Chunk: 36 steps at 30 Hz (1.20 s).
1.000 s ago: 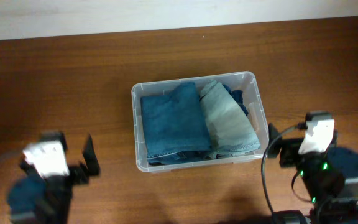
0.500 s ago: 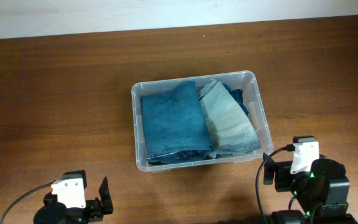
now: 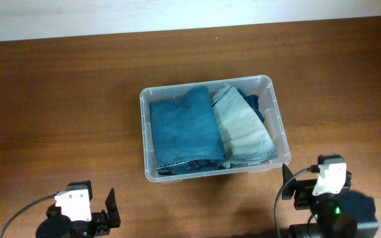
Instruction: Pack container
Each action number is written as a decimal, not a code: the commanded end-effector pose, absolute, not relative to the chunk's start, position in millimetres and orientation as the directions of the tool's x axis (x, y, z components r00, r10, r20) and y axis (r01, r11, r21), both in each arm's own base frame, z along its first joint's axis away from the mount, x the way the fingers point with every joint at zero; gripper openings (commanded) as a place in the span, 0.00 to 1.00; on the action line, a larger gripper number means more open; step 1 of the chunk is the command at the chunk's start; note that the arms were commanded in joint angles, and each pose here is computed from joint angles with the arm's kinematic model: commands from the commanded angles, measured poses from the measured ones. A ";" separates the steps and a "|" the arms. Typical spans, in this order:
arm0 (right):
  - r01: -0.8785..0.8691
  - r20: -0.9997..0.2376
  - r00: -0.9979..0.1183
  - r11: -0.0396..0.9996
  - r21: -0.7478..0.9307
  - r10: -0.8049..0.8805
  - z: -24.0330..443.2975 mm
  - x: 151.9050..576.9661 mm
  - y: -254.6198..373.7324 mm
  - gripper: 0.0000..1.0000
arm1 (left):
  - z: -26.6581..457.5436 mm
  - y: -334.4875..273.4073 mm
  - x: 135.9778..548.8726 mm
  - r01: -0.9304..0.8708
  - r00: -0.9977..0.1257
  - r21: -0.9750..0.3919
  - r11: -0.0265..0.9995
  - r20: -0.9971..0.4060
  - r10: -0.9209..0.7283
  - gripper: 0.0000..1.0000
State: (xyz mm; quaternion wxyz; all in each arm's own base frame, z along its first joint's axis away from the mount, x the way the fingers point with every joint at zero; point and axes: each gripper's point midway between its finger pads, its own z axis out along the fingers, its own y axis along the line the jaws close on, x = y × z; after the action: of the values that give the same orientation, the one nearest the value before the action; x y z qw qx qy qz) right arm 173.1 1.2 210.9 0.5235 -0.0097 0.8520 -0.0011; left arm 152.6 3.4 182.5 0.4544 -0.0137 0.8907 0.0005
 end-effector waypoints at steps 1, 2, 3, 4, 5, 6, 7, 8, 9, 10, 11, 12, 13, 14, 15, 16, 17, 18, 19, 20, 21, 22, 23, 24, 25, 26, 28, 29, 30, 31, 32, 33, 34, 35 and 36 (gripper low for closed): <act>-0.053 -0.937 -0.348 0.999 0.001 -0.018 198.4 180.3 8.3 0.98 | 184.1 1.9 152.8 -0.009 -0.577 -0.005 1.000 -0.816 -0.009 0.99; -0.065 -0.957 -0.289 0.998 0.000 -0.019 193.5 193.6 10.3 0.98 | 184.1 1.9 152.8 -0.009 -0.577 -0.005 1.000 -0.816 -0.009 0.99; -0.068 -0.966 -0.260 0.998 -0.002 -0.019 191.8 202.9 10.7 0.98 | 184.1 1.9 152.8 -0.009 -0.577 -0.005 1.000 -0.816 -0.009 0.99; -0.072 -0.976 -0.218 0.997 -0.004 -0.020 189.7 213.3 11.3 0.98 | 184.1 1.9 152.8 -0.009 -0.577 -0.005 1.000 -0.816 -0.009 0.99; -0.071 -0.982 -0.188 0.997 -0.008 -0.021 187.7 219.9 11.0 0.99 | 184.1 1.9 152.8 -0.009 -0.577 -0.005 1.000 -0.816 -0.009 0.99; -0.070 -0.990 -0.134 0.997 -0.024 -0.033 186.1 229.0 10.6 0.98 | 184.1 1.9 152.8 -0.009 -0.577 -0.005 1.000 -0.816 -0.009 0.99; -0.068 -0.995 -0.093 0.997 -0.030 -0.037 183.1 235.4 10.3 0.98 | 184.1 1.9 152.8 -0.009 -0.577 -0.005 1.000 -0.816 -0.009 0.99; -0.068 -0.997 -0.066 0.997 -0.032 -0.036 179.4 239.6 10.3 0.99 | 184.1 1.9 152.8 -0.009 -0.577 -0.005 1.000 -0.816 -0.009 0.99; -0.067 -0.998 -0.046 0.997 -0.034 -0.037 170.6 244.1 10.2 0.98 | 184.1 1.9 152.8 -0.009 -0.577 -0.005 1.000 -0.816 -0.009 0.99; -0.067 -0.997 -0.065 0.997 -0.032 -0.037 157.0 246.2 10.1 0.99 | 184.1 1.9 152.8 -0.009 -0.577 -0.005 1.000 -0.816 -0.009 0.99; -0.057 -0.996 -0.080 0.998 -0.032 -0.036 155.2 246.2 8.3 0.98 | 184.1 1.9 152.8 -0.009 -0.578 -0.005 1.000 -0.816 -0.009 0.99; -0.057 -0.997 -0.066 0.998 -0.033 -0.037 159.7 246.3 8.3 0.98 | 184.1 1.9 152.8 -0.009 -0.577 -0.005 1.000 -0.816 -0.009 0.99; -0.060 -0.997 -0.069 0.998 -0.032 -0.037 159.0 246.2 8.9 0.98 | 184.1 1.9 152.8 -0.009 -0.577 -0.005 1.000 -0.816 -0.009 0.99; -0.060 -0.997 -0.073 0.998 -0.032 -0.036 158.0 246.2 8.8 0.98 | 184.1 1.9 152.8 -0.009 -0.577 -0.005 1.000 -0.816 -0.009 0.99; -0.057 -0.996 -0.084 0.998 -0.031 -0.036 155.2 246.0 8.4 0.98 | 184.1 1.9 152.8 -0.009 -0.577 -0.005 1.000 -0.816 -0.009 0.99; -0.057 -0.996 -0.085 0.998 -0.031 -0.036 155.0 246.1 8.2 0.98 | 184.1 1.9 152.8 -0.009 -0.577 -0.005 1.000 -0.816 -0.009 0.99; -0.057 -0.996 -0.085 0.998 -0.031 -0.036 155.0 246.1 8.2 0.98 | 184.1 1.9 152.8 -0.009 -0.577 -0.005 1.000 -0.816 -0.009 0.99; -0.057 -0.996 -0.085 0.998 -0.031 -0.036 155.0 246.1 8.3 0.99 | 184.1 1.9 152.8 -0.009 -0.577 -0.005 1.000 -0.816 -0.009 0.99; -0.057 -0.996 -0.085 0.998 -0.032 -0.036 155.0 246.1 8.2 0.98 | 184.1 1.9 152.8 -0.009 -0.577 -0.005 1.000 -0.816 -0.009 1.00; -0.057 -0.996 -0.085 0.998 -0.032 -0.036 155.0 246.1 8.3 0.99 | 184.1 1.9 152.8 -0.009 -0.577 -0.005 1.000 -0.816 -0.009 0.99; -0.057 -0.996 -0.085 0.998 -0.032 -0.036 155.0 246.1 8.3 0.98 | 184.1 1.9 152.8 -0.009 -0.578 -0.005 1.000 -0.816 -0.009 0.99; -0.057 -0.996 -0.085 0.998 -0.032 -0.036 155.0 246.1 8.2 0.98 | 184.1 1.9 152.8 -0.009 -0.577 -0.005 1.000 -0.816 -0.009 1.00; -0.057 -0.996 -0.085 0.998 -0.032 -0.036 155.0 246.1 8.2 0.99 | 184.1 1.9 152.8 -0.009 -0.577 -0.005 1.000 -0.816 -0.009 1.00; -0.057 -0.996 -0.085 0.998 -0.032 -0.036 155.0 246.1 8.3 0.99 | 184.1 1.9 152.8 -0.009 -0.577 -0.005 1.000 -0.816 -0.009 0.99; -0.057 -0.996 -0.085 0.998 -0.032 -0.036 155.0 246.1 8.2 0.99 | 184.1 1.9 152.8 -0.009 -0.577 -0.005 1.000 -0.816 -0.009 0.99; -0.057 -0.996 -0.085 0.998 -0.032 -0.036 155.0 246.1 8.2 0.98 | 184.1 1.9 152.8 -0.009 -0.577 -0.005 1.000 -0.816 -0.009 0.99; -0.057 -0.996 -0.085 0.998 -0.031 -0.036 155.0 246.1 8.2 0.98 | 184.1 1.9 152.8 -0.009 -0.577 -0.005 1.000 -0.816 -0.009 0.99; -0.057 -0.996 -0.085 0.998 -0.032 -0.036 155.0 246.1 8.2 0.98 | 184.1 1.9 152.8 -0.009 -0.577 -0.005 1.000 -0.816 -0.009 0.99; -0.057 -0.996 -0.085 0.998 -0.031 -0.036 155.0 246.1 8.3 0.98 | 184.1 1.9 152.8 -0.009 -0.577 -0.005 1.000 -0.816 -0.009 0.99; -0.057 -0.996 -0.085 0.998 -0.031 -0.036 155.0 246.1 8.3 0.98 | 184.1 1.9 152.8 -0.009 -0.578 -0.005 1.000 -0.816 -0.009 0.99; -0.057 -0.996 -0.085 0.998 -0.031 -0.036 155.0 246.1 8.3 0.99 | 184.1 1.9 152.8 -0.009 -0.577 -0.005 1.000 -0.816 -0.009 0.99; -0.057 -0.996 -0.085 0.998 -0.032 -0.036 155.0 246.1 8.2 0.98 | 184.1 1.9 152.8 -0.009 -0.577 -0.005 1.000 -0.816 -0.009 1.00; -0.057 -0.996 -0.085 0.998 -0.032 -0.036 155.0 246.1 8.2 0.99 | 184.1 1.9 152.8 -0.009 -0.577 -0.005 1.000 -0.816 -0.009 0.99; -0.057 -0.996 -0.085 0.998 -0.032 -0.036 155.0 246.1 8.2 0.98 | 184.1 1.9 152.8 -0.009 -0.577 -0.005 1.000 -0.816 -0.009 0.99; -0.057 -0.996 -0.085 0.998 -0.031 -0.036 155.0 246.1 8.2 0.99 | 184.1 1.9 152.8 -0.009 -0.577 -0.005 1.000 -0.816 -0.009 0.99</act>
State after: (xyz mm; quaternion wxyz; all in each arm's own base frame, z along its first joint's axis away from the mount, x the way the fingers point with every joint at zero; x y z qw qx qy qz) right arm 246.4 8.7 156.9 0.6767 -0.0302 0.7355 0.0104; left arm 152.6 3.4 182.3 0.4549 -0.0136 0.8904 0.0006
